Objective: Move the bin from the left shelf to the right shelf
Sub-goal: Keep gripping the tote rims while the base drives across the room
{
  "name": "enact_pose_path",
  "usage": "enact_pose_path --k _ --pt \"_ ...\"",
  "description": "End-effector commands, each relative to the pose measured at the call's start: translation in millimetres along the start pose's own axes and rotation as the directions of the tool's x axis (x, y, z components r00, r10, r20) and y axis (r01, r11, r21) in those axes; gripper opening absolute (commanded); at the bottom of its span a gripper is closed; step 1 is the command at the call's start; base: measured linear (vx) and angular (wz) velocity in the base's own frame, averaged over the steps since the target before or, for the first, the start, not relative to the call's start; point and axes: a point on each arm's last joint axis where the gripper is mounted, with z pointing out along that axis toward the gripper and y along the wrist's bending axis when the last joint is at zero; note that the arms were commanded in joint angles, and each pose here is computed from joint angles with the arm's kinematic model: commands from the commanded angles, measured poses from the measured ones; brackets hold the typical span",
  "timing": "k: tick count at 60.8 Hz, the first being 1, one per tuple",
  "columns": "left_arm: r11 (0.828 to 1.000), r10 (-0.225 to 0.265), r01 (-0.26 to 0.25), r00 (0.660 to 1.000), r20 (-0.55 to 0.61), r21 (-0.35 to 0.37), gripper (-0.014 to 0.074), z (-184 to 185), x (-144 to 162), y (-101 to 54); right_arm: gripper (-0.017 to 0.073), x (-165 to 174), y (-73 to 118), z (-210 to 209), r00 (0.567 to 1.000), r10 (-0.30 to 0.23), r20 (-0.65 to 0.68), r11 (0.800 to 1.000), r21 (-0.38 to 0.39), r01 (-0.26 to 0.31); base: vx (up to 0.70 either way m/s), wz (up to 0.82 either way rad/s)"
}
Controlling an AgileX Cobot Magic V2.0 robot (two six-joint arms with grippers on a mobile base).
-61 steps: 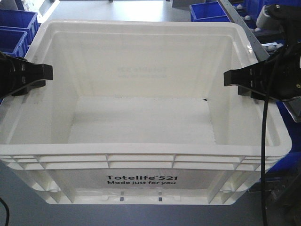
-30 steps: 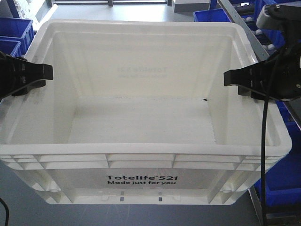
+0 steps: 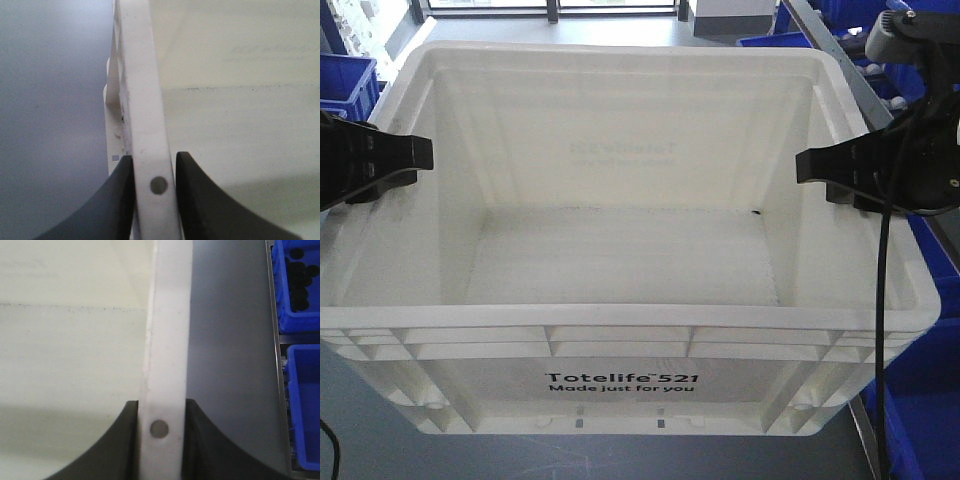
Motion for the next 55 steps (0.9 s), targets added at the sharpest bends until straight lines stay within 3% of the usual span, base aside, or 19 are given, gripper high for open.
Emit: enact_pose_path --k 1,55 --pt "0.999 0.048 -0.052 0.982 0.184 0.015 -0.0007 -24.4 -19.1 -2.2 -0.0009 -19.4 -7.0 -22.6 0.980 -0.047 0.196 0.999 0.034 0.041 0.37 0.03" --pt "0.999 0.048 -0.052 0.982 0.185 0.015 -0.0006 -24.4 -19.2 -2.2 -0.0009 -19.4 -7.0 -22.6 0.980 -0.047 0.196 0.999 0.034 0.041 0.38 0.03"
